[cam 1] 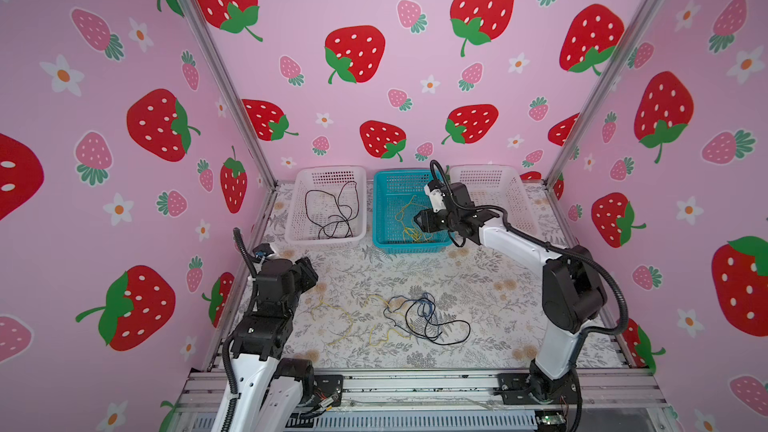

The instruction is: Untangle the cables

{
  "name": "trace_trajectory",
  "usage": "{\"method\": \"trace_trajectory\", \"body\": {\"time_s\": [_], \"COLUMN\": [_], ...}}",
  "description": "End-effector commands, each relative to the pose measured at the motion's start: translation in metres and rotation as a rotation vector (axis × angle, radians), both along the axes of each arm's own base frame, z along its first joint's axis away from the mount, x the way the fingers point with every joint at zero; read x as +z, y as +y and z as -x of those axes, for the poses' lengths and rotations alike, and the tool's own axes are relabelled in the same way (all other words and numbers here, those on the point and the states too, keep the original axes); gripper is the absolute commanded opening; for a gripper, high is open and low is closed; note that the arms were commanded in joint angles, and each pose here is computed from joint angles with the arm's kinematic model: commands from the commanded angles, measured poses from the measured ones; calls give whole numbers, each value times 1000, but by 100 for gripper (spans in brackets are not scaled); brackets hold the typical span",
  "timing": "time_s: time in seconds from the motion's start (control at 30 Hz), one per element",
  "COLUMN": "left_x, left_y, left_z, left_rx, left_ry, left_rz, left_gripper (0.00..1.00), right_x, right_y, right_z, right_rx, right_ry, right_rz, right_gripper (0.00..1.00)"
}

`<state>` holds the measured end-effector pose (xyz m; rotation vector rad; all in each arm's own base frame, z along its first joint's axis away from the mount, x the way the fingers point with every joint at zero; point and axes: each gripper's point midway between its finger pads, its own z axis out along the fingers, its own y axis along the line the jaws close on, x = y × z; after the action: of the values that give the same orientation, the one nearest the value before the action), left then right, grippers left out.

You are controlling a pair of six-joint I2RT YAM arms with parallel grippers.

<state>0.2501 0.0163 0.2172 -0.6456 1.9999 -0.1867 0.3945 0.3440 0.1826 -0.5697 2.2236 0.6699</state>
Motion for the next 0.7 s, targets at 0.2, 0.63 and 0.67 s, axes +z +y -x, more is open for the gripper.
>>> {"method": "trace_trajectory", "body": {"time_s": [0.2, 0.63, 0.67], "left_x": [4, 6, 7], "left_y": [11, 23, 23], "left_z": [6, 13, 13], "left_rx": [63, 125, 127], "left_ry": [-14, -15, -17], "left_rz": [-1, -5, -4], "left_gripper": [63, 99, 99], "right_x": [23, -10, -14], "right_y": [50, 123, 128], "right_z": [120, 243, 248], "right_rx": [217, 427, 440], "right_ry": [-131, -180, -178], "right_rz": [-21, 42, 44], "right_gripper": [85, 99, 99]}}
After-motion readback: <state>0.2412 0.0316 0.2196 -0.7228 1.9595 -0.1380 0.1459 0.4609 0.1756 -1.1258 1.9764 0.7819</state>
